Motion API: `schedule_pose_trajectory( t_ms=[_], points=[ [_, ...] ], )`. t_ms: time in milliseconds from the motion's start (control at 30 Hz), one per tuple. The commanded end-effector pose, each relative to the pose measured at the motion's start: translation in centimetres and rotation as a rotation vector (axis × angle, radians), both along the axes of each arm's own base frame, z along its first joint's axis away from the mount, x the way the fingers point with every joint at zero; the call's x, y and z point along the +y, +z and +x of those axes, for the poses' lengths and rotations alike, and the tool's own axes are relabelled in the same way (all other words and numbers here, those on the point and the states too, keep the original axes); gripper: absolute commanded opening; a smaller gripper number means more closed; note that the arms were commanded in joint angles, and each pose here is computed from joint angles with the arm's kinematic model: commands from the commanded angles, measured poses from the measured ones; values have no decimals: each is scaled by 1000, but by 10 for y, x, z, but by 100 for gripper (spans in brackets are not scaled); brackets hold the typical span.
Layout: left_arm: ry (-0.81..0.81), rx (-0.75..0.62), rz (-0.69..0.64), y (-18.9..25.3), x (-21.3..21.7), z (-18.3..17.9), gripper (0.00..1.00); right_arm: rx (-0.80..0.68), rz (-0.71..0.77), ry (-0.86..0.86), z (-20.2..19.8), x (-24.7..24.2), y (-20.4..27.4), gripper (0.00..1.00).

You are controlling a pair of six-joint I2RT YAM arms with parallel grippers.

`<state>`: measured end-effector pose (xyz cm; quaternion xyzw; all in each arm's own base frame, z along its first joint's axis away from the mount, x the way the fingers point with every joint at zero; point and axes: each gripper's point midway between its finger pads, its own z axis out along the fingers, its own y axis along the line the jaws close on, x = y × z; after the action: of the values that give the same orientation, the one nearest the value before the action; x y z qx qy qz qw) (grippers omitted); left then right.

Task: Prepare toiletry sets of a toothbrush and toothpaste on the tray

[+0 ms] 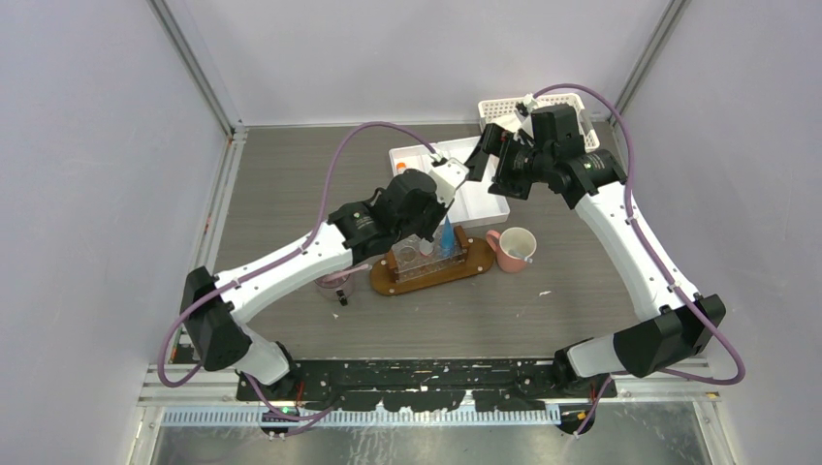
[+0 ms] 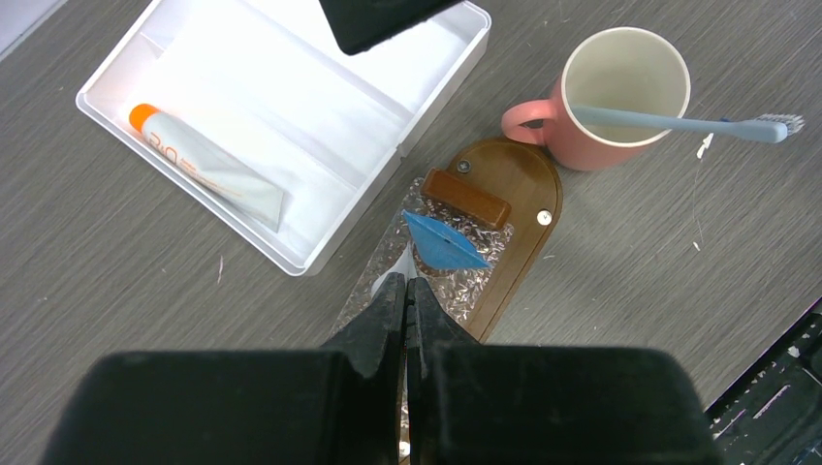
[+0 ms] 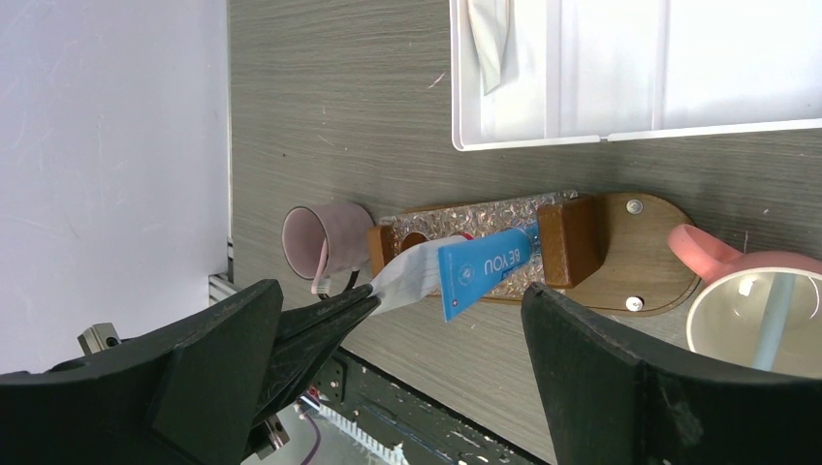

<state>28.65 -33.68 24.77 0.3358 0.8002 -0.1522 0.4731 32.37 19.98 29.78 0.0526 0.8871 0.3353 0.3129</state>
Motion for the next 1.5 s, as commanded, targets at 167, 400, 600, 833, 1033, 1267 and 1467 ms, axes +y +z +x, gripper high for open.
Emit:
schedule_pose_trajectory(
  t_ms=[167, 400, 600, 833, 1033, 1267, 1467],
  points=[
    [21, -96, -128, 44, 3, 2, 1, -53, 21, 18, 5, 3, 12, 100],
    [25, -106, -127, 47, 4, 4, 1, -54, 23, 20, 4, 3, 13, 100],
    [22, -88, -96, 39, 4, 4, 1, -53, 21, 22, 4, 3, 11, 100],
    [25, -64, -91, 23, 2, 3, 1, -51, 25, 27, 4, 4, 10, 100],
    [28, -50, -85, 12, 1, 4, 1, -46, 26, 30, 4, 5, 8, 100],
    [32, -30, -96, -1, 1, 1, 1, -43, 30, 31, 6, 6, 7, 100],
    [41, -4, -98, -16, 0, 0, 1, -39, 32, 33, 7, 7, 6, 100]
  ],
)
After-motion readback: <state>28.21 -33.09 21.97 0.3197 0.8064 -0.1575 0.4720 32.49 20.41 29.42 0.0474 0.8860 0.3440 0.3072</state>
